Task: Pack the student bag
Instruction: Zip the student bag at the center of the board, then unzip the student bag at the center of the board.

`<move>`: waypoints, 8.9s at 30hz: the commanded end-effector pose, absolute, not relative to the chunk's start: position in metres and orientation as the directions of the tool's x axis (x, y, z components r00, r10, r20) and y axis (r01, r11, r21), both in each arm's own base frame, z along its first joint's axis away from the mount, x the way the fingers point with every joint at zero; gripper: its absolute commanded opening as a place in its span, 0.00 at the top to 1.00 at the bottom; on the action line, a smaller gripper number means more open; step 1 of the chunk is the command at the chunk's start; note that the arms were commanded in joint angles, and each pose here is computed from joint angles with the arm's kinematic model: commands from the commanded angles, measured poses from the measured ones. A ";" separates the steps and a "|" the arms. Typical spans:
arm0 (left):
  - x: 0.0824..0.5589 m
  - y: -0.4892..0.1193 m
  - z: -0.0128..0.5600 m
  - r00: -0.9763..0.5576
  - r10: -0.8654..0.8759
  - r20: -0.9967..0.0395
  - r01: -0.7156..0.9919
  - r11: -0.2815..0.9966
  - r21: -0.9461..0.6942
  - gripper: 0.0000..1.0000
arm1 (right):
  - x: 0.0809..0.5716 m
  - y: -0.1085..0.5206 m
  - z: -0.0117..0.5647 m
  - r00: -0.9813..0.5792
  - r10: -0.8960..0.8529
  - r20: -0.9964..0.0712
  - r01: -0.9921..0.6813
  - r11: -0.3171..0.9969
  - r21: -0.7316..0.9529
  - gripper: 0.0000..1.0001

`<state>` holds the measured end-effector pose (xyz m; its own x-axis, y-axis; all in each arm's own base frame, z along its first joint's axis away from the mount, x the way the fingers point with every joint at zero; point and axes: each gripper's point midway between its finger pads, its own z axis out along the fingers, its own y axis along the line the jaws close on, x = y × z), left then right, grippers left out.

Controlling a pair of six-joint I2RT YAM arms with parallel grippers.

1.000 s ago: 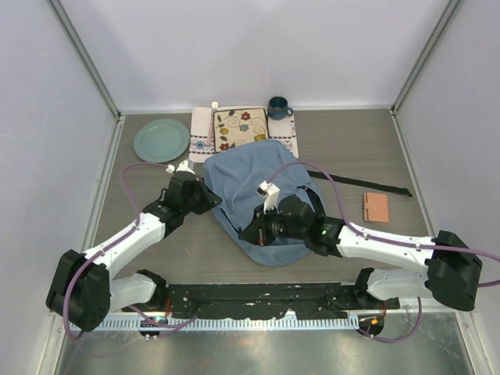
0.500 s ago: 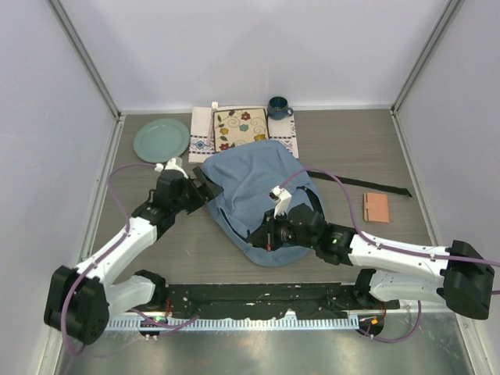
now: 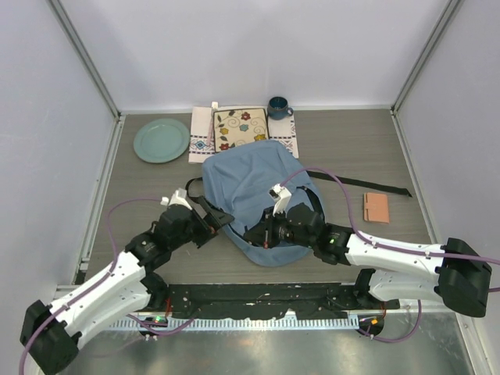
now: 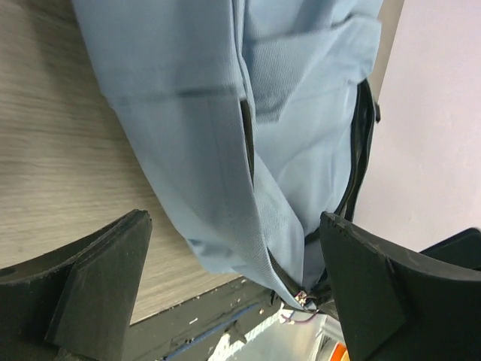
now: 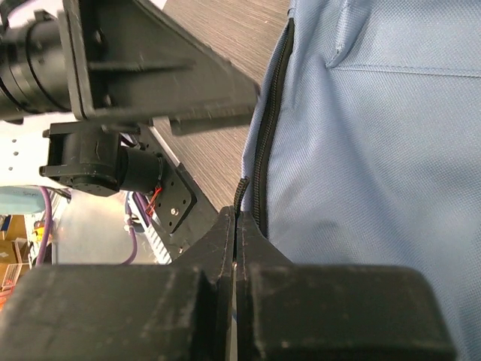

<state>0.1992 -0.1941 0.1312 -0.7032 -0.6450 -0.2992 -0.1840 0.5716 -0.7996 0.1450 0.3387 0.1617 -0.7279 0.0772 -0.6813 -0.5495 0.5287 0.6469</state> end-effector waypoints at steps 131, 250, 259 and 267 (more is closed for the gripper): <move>0.149 -0.234 0.254 -0.645 -0.022 -0.764 0.406 0.837 -0.367 0.13 | 0.179 0.234 0.183 -0.541 0.358 -0.761 -0.337 0.736 0.586 0.99; 0.187 -0.259 0.245 -0.503 -0.092 -0.859 0.344 0.891 -0.297 0.00 | 0.278 0.145 0.158 -0.510 0.467 -0.723 0.003 0.841 0.541 0.23; 0.243 -0.304 0.265 -0.543 -0.074 -0.836 0.405 0.849 -0.339 0.00 | 0.262 0.172 0.118 -0.659 0.398 -0.638 -0.060 0.818 0.572 0.34; 0.273 -0.357 0.244 -0.596 0.105 -0.796 0.503 0.822 -0.268 0.00 | 0.231 0.176 0.109 -0.651 0.523 -0.550 -0.058 0.688 0.723 0.96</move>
